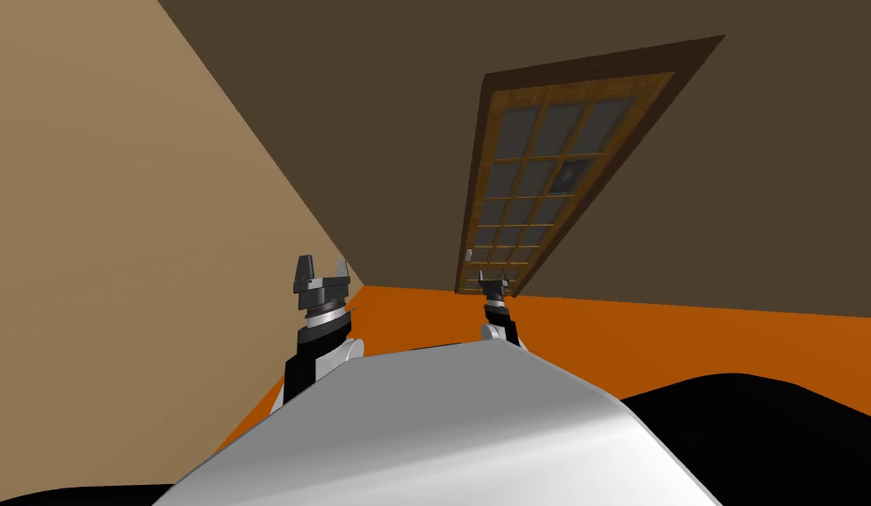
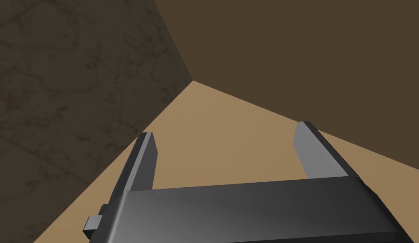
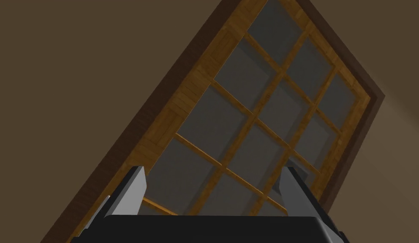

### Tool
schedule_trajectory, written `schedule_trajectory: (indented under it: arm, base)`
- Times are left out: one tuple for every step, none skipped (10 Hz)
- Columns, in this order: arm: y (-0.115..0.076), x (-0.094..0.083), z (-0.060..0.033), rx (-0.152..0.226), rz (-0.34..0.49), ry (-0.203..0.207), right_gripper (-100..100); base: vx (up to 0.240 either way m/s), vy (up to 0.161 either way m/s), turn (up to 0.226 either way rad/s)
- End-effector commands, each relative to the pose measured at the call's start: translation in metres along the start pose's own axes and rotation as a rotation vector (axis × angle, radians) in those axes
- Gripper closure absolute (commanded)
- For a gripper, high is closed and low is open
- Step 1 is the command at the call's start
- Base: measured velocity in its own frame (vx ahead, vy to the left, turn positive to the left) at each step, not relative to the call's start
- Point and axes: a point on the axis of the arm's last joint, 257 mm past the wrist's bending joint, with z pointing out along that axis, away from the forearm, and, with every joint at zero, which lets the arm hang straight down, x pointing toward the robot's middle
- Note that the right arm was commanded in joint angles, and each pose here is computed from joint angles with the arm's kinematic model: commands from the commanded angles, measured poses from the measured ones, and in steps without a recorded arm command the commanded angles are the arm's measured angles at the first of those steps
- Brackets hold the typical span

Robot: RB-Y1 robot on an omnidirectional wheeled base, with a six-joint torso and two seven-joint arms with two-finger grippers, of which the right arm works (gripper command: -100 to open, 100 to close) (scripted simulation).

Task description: Pull the door open

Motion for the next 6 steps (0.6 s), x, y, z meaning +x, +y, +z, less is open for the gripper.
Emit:
schedule_trajectory:
  arm:
    - [-0.006, -0.013, -0.0062, 0.008, 0.040, -0.027, -100]
    - [-0.010, -0.021, -0.0088, 0.012, 0.062, -0.043, -100]
    - [-0.013, -0.028, -0.0116, 0.016, 0.085, -0.060, -100]
    - [-0.017, -0.036, -0.0145, 0.019, 0.107, -0.077, -100]
    - [-0.020, -0.043, -0.0175, 0.021, 0.128, -0.094, -100]
    - [-0.023, -0.051, -0.0206, 0.023, 0.150, -0.112, -100]
  base:
    - [0.091, -0.067, 0.119]
    - [0.091, -0.066, 0.139]
    - [0.083, -0.065, 0.112]
    - [0.081, -0.056, 0.102]
    - [0.077, -0.051, 0.139]
    - [0.079, -0.061, 0.141]
